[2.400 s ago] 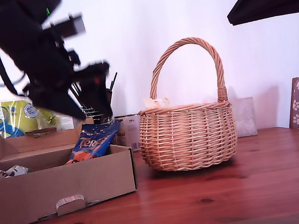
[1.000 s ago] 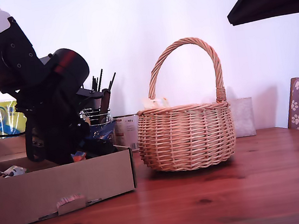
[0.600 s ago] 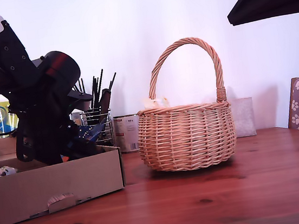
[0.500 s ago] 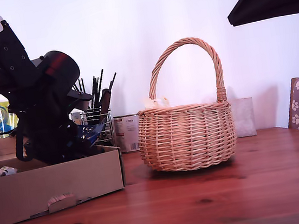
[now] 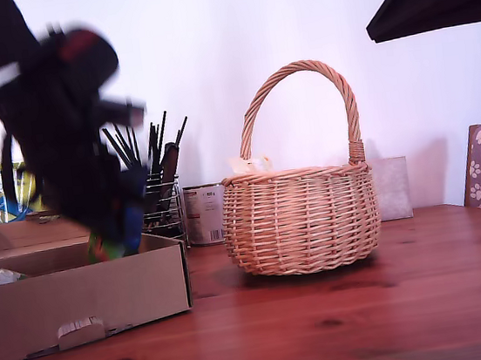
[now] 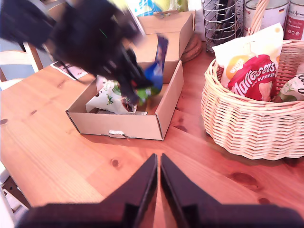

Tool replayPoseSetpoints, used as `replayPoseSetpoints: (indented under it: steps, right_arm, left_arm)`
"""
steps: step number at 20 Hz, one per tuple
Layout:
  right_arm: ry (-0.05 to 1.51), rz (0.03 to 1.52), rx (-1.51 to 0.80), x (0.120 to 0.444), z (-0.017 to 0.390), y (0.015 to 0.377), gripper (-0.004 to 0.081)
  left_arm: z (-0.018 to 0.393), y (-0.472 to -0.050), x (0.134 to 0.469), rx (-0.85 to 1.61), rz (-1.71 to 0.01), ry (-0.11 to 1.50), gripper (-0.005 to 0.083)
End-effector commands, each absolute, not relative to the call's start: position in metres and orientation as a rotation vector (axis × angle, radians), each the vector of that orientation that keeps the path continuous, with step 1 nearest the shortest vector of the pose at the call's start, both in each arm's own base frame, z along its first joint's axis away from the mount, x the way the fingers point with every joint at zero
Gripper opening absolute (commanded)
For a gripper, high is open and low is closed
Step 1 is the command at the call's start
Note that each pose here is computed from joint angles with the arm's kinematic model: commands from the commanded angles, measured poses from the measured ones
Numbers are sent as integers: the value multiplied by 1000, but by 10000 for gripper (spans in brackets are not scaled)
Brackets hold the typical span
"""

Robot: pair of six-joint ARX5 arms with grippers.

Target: Move the bags of Easter eggs from the cardboard box on the left into the woven basket on the right side.

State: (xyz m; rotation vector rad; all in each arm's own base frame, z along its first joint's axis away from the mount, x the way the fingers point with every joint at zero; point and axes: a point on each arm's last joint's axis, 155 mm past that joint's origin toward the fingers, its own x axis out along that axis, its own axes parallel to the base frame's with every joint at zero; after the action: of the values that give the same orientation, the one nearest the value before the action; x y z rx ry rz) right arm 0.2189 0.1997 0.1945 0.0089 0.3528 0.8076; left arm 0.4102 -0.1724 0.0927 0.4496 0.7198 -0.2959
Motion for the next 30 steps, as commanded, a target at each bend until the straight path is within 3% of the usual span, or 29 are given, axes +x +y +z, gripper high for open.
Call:
replayPoseSetpoints:
  steps: [1, 7, 14, 23, 30]
  right_arm:
    - [349, 814, 12, 218, 196, 201, -12]
    - [349, 814, 12, 218, 196, 201, -12]
    - [351, 814, 15, 218, 196, 201, -12]
    - [351, 814, 15, 218, 196, 201, -12]
    - [349, 814, 15, 218, 196, 201, -12]
  left_arm:
    - [120, -182, 399, 425, -370, 669, 19]
    - [191, -210, 381, 316, -539, 492, 19]
    - [249, -290, 372, 159, -862, 202, 19]
    - [225, -352, 387, 73, -960, 159, 19]
    - [192, -389, 429, 85, -967, 220, 19]
